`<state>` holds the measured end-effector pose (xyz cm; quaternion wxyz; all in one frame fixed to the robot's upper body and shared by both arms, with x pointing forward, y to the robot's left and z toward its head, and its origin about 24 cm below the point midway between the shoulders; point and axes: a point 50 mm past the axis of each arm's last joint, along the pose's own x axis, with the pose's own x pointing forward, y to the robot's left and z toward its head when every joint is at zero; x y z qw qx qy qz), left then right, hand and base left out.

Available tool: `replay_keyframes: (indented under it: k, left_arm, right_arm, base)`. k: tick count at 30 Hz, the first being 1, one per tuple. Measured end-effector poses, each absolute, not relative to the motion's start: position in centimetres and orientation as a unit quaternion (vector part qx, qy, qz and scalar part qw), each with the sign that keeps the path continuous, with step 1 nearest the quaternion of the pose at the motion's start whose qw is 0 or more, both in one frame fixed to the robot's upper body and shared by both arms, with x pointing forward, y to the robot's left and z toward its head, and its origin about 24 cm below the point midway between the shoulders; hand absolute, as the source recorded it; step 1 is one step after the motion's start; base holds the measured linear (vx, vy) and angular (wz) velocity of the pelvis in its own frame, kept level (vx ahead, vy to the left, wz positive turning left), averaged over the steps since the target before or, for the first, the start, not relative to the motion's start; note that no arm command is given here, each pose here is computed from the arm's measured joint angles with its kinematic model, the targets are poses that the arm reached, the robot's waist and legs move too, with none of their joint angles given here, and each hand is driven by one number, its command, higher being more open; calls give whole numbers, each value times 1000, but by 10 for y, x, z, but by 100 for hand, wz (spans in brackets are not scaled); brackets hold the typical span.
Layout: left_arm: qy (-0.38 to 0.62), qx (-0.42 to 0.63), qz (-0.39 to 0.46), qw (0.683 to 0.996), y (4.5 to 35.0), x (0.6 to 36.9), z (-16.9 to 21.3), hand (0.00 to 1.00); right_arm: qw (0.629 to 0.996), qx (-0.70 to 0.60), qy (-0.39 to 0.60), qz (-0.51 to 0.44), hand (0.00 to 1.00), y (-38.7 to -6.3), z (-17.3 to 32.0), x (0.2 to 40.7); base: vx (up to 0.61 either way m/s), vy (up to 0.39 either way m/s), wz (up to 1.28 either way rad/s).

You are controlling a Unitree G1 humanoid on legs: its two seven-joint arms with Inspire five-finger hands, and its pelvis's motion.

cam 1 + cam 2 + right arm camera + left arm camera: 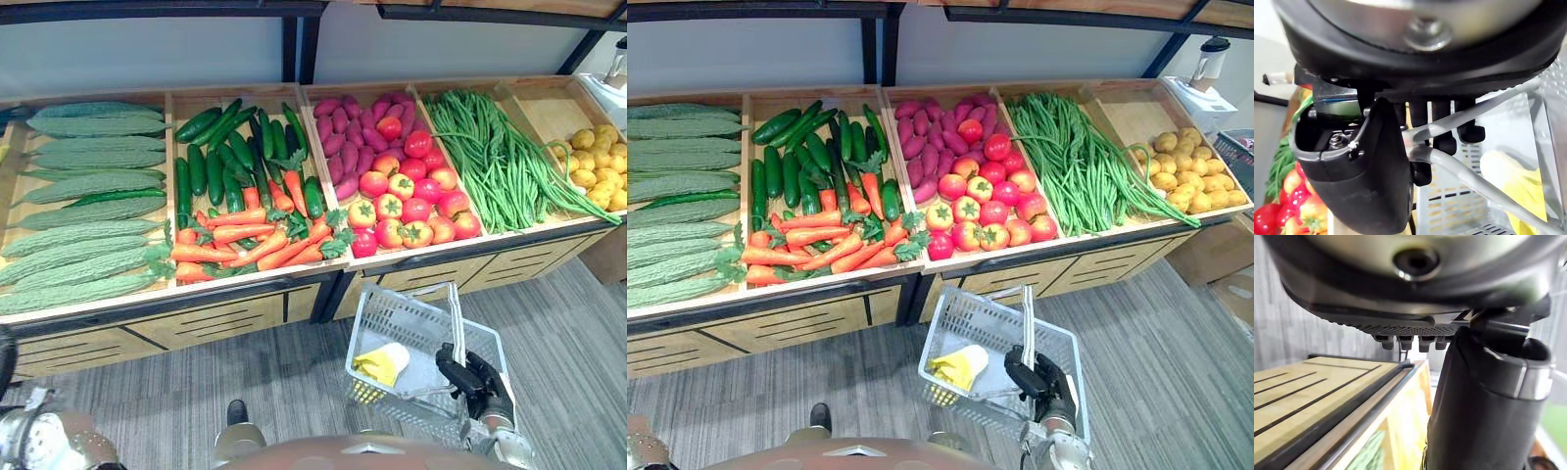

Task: Pick vegetable in the basket

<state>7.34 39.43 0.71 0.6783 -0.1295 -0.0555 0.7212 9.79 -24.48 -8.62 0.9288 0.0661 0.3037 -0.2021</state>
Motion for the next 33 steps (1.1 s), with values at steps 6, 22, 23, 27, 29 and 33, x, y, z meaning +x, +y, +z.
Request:
replay_keyframes:
  k: [6,22,23,27,29,33]
  left_arm:
    - [-152,-119,749,634,400,60,48,100]
    - [-278,56,456,844,425,195,188,100]
    - [-270,73,429,859,421,203,191,100]
    - [-237,164,309,906,399,236,204,100]
    - [-227,192,267,917,389,247,206,100]
    - [-182,245,191,933,369,267,197,100]
  right_arm:
    - [923,58,323,-201,0,-244,-90,85]
    - [952,9,275,-137,0,-260,-65,107]
    - [952,10,275,-133,0,-259,-65,107]
    - [954,12,276,-116,0,-255,-65,109]
    - [956,11,271,-113,0,-254,-63,110]
    - [959,10,262,-107,0,-254,-60,112]
  base:
    - [25,11,3]
    - [-34,11,-8]
    - [-4,-1,-16]
    - [14,2,-17]
    - [6,1,-20]
    - [0,-2,-7]
